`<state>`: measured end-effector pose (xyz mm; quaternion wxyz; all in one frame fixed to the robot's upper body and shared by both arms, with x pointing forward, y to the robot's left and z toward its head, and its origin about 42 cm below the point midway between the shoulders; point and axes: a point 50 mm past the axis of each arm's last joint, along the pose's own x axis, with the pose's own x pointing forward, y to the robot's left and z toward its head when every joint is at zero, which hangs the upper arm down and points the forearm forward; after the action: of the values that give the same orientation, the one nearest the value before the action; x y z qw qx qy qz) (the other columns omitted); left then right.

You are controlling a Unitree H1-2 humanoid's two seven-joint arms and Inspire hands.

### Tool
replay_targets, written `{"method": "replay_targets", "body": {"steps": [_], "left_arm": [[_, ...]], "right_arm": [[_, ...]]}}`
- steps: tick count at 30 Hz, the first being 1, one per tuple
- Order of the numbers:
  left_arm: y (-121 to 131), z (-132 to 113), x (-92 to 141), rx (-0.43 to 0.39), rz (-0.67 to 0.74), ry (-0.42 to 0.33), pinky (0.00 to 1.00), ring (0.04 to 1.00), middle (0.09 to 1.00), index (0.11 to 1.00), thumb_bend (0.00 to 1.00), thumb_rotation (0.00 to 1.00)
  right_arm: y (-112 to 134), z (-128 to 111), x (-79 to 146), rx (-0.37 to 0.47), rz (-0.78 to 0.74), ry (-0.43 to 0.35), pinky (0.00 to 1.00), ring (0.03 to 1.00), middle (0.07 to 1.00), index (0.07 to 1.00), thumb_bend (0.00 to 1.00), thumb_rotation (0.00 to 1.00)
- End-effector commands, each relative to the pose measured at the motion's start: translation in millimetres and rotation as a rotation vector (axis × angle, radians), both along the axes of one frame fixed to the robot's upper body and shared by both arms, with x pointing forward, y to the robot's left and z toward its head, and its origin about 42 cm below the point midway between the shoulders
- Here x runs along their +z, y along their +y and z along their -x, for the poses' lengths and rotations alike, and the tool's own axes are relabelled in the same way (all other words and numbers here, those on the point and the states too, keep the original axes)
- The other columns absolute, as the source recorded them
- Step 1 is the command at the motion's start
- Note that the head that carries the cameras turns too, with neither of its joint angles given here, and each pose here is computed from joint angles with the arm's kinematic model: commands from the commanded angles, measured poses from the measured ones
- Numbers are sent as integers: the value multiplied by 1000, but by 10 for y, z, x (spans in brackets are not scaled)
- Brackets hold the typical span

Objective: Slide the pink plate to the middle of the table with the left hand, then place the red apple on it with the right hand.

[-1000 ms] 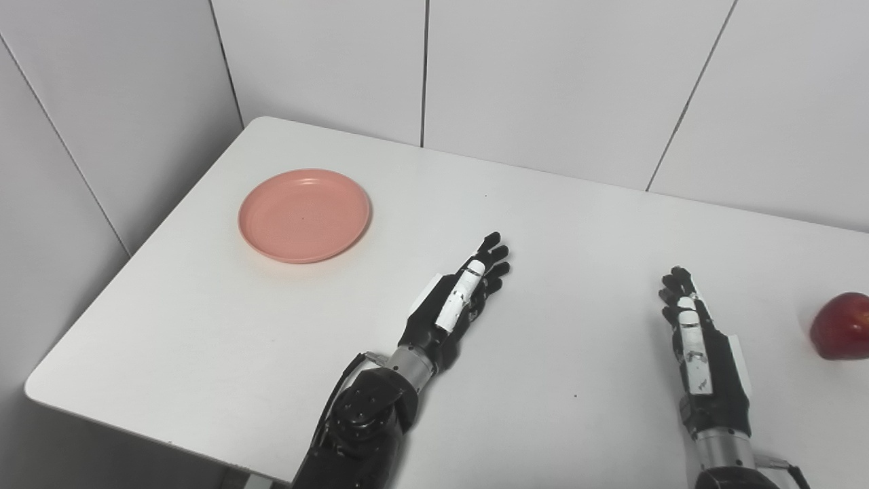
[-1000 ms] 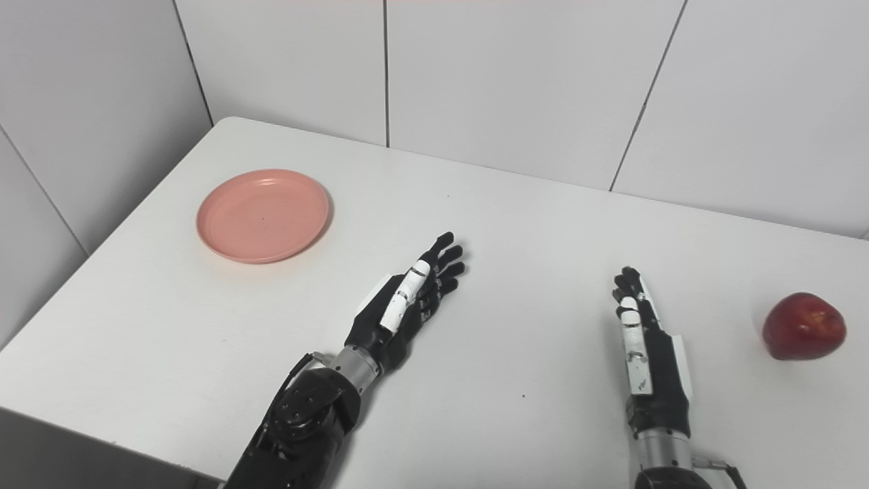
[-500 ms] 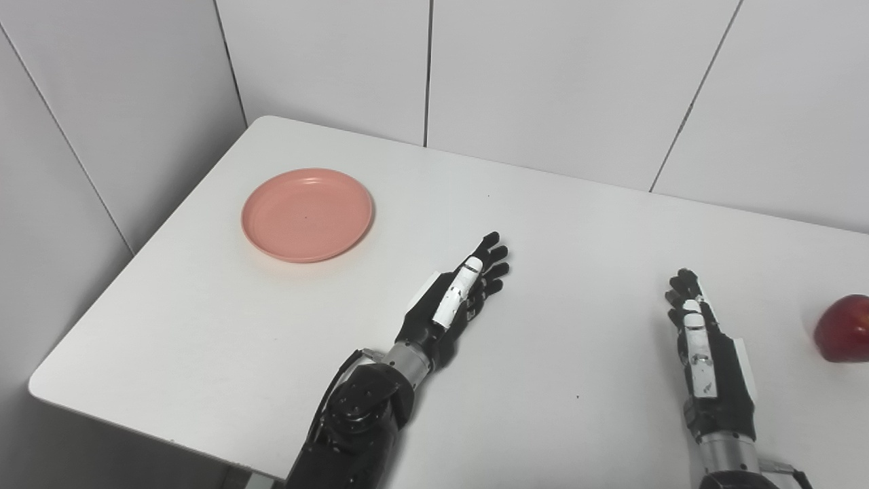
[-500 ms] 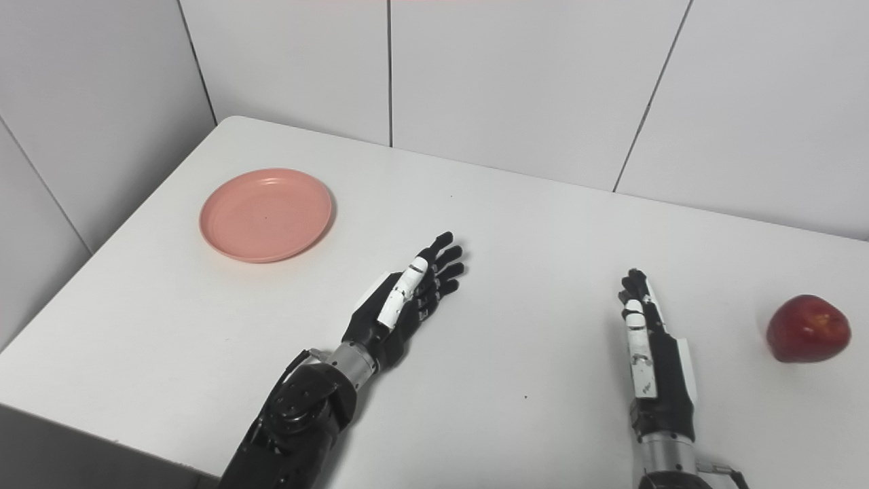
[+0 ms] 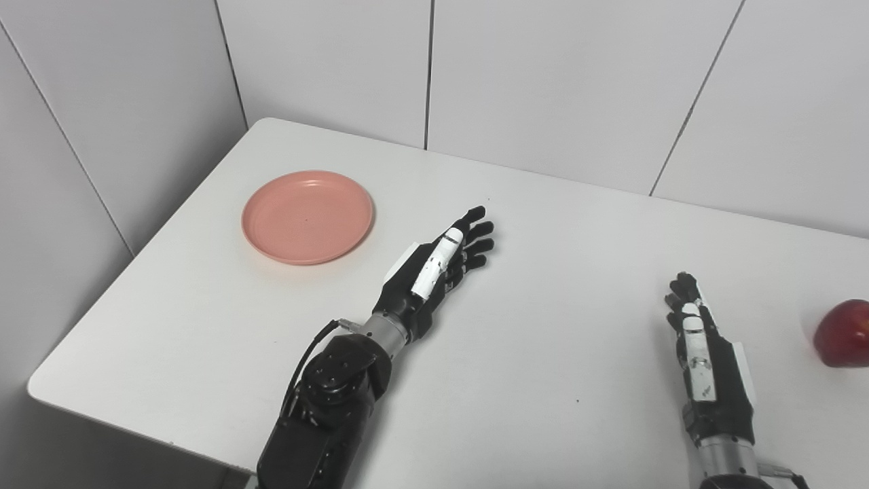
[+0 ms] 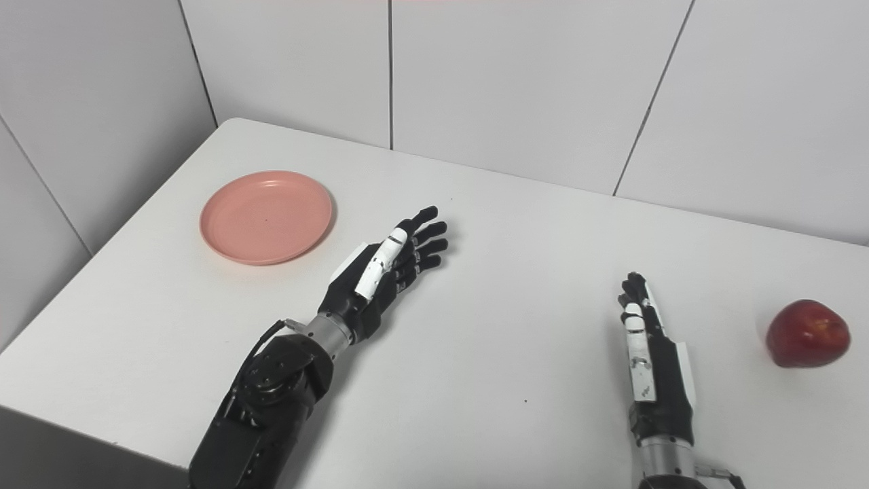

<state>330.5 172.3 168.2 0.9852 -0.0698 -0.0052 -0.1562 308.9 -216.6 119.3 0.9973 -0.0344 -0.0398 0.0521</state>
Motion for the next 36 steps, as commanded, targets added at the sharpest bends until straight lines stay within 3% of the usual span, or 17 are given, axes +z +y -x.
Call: {"method": "replay_targets", "body": {"steps": [1, 13, 36], "left_arm": [[8, -97, 299, -32, 19, -84, 915, 914, 928, 914, 408, 1000], [242, -272, 656, 12, 43, -171, 881, 885, 896, 881, 416, 1000], [877, -691, 1176, 228, 34, -286, 875, 889, 900, 878, 405, 1000]], "right_arm": [[8, -24, 32, -5, 3, -44, 978, 951, 946, 943, 60, 1000], [-22, -24, 24, -1, -3, -33, 993, 954, 950, 946, 46, 1000], [-79, -17, 34, 4, -9, -47, 996, 955, 948, 949, 40, 1000]]}}
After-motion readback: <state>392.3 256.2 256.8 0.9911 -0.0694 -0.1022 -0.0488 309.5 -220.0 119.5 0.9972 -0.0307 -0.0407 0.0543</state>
